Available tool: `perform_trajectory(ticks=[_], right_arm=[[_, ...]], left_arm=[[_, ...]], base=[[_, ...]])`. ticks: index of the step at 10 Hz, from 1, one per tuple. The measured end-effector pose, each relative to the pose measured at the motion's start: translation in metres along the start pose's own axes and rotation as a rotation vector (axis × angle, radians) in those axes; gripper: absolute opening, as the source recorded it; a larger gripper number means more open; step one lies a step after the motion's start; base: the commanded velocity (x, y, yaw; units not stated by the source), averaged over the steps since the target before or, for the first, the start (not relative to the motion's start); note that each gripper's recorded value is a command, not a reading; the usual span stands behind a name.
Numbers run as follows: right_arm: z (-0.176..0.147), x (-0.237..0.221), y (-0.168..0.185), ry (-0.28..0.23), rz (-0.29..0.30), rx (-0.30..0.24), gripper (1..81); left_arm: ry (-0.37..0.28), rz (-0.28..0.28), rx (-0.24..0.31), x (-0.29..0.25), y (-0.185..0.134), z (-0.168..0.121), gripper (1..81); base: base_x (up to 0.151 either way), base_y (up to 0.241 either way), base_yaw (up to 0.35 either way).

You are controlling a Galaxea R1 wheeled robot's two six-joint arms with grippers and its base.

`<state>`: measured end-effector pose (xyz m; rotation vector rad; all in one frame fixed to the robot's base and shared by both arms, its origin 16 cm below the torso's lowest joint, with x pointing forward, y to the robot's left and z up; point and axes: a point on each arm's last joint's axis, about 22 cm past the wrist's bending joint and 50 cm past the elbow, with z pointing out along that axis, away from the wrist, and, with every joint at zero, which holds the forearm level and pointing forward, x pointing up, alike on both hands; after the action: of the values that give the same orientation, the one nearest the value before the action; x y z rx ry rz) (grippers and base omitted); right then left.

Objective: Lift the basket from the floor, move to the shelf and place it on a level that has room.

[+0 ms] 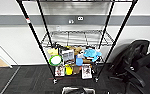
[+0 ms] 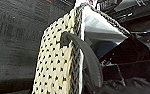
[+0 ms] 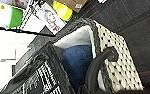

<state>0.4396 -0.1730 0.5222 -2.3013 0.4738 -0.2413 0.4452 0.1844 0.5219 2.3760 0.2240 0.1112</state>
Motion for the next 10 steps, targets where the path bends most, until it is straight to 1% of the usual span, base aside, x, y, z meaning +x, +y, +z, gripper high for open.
perform_trajectory(ticks=[2,4,6,7,8,10], right_arm=[[-0.019,-0.026,0.004,-0.028,0.027,0.003,1.0],[-0.037,-0.047,0.006,-0.034,0.053,0.008,1.0],[-0.046,-0.057,-0.006,-0.034,0.058,0.031,1.0],[-0.050,-0.060,-0.019,-0.035,0.043,0.049,1.0],[-0.056,-0.058,-0.031,-0.023,0.024,0.063,1.0],[-0.072,-0.060,-0.044,0.002,0.000,0.076,1.0]], left_arm=[[0.002,-0.025,-0.027,-0.026,0.007,-0.015,1.0],[0.030,-0.051,-0.059,-0.049,0.017,-0.032,1.0],[0.054,-0.088,-0.048,-0.073,0.008,-0.050,1.0],[0.066,-0.086,-0.046,-0.078,0.010,-0.057,1.0],[0.087,-0.071,-0.056,-0.075,0.019,-0.064,1.0],[0.123,-0.041,-0.074,-0.073,0.038,-0.077,1.0]], base=[[0.000,0.000,0.000],[0.000,0.000,0.000],[0.000,0.000,0.000],[0.000,0.000,0.000],[0.000,0.000,0.000],[0.000,0.000,0.000]])
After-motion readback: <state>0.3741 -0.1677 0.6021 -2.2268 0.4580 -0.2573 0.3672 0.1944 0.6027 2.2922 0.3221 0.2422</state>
